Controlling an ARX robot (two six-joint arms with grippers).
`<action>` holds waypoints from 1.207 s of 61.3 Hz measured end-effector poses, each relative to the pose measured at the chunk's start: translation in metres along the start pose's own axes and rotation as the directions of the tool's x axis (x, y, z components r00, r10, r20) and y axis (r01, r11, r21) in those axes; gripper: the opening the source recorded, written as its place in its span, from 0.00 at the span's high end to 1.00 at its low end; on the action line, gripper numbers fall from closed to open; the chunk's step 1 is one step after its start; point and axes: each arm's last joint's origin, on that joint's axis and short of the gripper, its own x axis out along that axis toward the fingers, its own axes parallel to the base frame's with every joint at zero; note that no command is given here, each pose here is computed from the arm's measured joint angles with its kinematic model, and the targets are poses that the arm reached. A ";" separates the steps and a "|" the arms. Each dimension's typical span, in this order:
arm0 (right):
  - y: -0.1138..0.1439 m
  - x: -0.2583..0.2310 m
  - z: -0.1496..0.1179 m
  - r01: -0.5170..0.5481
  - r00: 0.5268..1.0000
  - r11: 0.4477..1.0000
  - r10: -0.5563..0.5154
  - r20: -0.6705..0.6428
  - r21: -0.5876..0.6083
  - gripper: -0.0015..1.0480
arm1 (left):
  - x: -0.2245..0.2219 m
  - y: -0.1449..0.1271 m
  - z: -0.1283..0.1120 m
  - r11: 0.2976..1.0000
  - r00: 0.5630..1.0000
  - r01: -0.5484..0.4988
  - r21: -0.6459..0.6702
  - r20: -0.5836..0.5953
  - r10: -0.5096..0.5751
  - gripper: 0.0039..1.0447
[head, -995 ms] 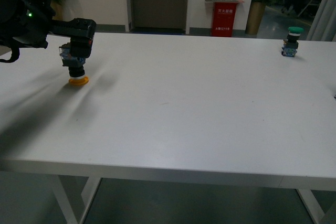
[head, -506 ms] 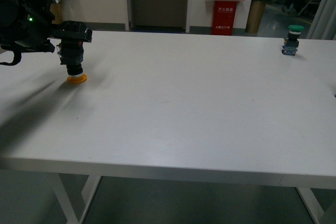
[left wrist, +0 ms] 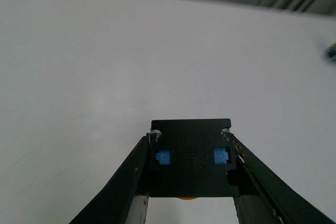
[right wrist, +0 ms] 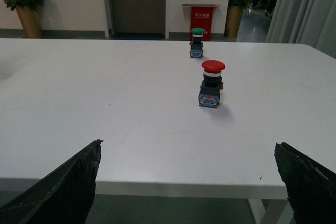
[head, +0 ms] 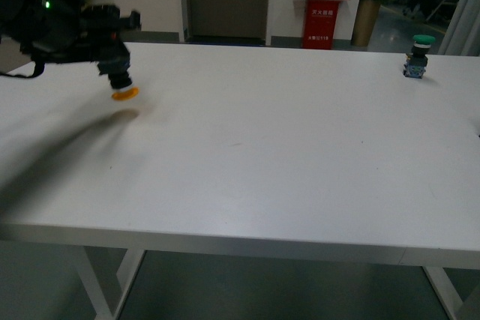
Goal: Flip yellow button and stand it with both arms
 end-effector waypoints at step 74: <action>0.002 0.038 0.059 -0.034 0.980 0.995 0.052 -0.194 0.097 0.07 | 0.056 -0.119 -0.032 0.129 0.581 0.673 -0.728 0.413 -0.702 0.65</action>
